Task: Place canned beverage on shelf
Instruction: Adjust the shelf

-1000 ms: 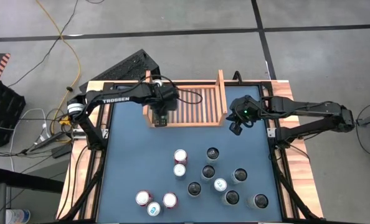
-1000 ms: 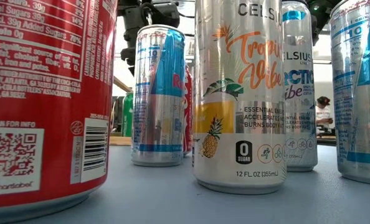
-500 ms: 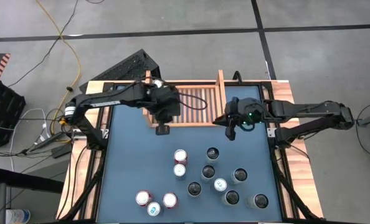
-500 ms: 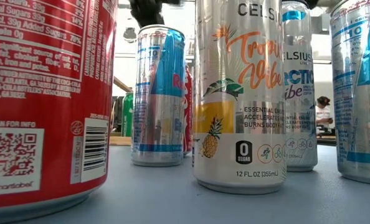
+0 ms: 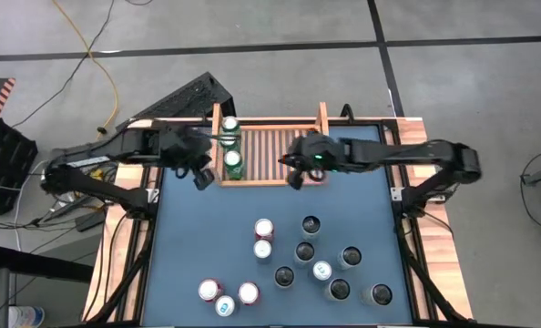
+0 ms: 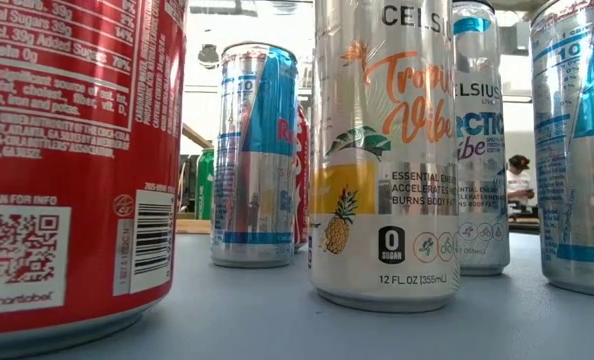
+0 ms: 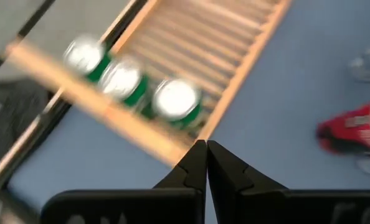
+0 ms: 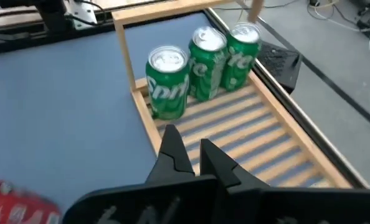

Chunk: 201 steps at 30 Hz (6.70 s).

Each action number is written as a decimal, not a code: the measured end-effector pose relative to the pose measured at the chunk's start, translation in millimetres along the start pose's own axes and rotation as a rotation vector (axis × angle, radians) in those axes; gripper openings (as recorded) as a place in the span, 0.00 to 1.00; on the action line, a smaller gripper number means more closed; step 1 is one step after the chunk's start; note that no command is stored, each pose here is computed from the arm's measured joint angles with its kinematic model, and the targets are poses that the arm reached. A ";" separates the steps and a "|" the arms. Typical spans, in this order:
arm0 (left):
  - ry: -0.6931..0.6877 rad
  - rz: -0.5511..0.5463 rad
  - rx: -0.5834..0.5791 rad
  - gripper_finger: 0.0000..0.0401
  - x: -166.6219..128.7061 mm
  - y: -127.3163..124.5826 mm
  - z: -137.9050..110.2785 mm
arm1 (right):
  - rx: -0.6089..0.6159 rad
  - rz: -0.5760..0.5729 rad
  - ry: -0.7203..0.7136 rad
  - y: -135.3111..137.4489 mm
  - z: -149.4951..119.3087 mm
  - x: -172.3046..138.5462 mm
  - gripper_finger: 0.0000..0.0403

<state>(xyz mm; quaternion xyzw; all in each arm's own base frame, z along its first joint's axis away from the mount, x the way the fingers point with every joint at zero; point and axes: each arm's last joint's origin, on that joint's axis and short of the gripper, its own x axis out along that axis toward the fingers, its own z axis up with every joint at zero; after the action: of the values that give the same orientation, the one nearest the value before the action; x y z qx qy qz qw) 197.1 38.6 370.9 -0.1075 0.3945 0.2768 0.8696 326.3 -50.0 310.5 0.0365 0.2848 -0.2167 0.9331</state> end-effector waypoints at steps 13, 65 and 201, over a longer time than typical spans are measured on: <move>0.196 0.203 -0.062 0.00 45.3 9.3 -63.7 | -0.069 0.066 0.183 19.6 21.5 100.8 0.00; -0.003 -0.026 -0.152 0.00 114.3 29.7 -116.1 | 0.013 0.107 0.201 3.4 -9.5 180.2 0.00; -0.291 -0.526 -0.065 0.01 58.6 -32.1 -71.7 | -0.108 -0.103 0.225 0.3 -70.3 -104.3 0.00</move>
<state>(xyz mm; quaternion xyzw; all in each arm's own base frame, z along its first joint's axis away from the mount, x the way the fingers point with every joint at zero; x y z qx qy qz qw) 201.8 6.3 278.4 -0.1928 0.2152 0.0668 0.9550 212.6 3.7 308.8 -0.0046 0.4006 -0.2433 0.8833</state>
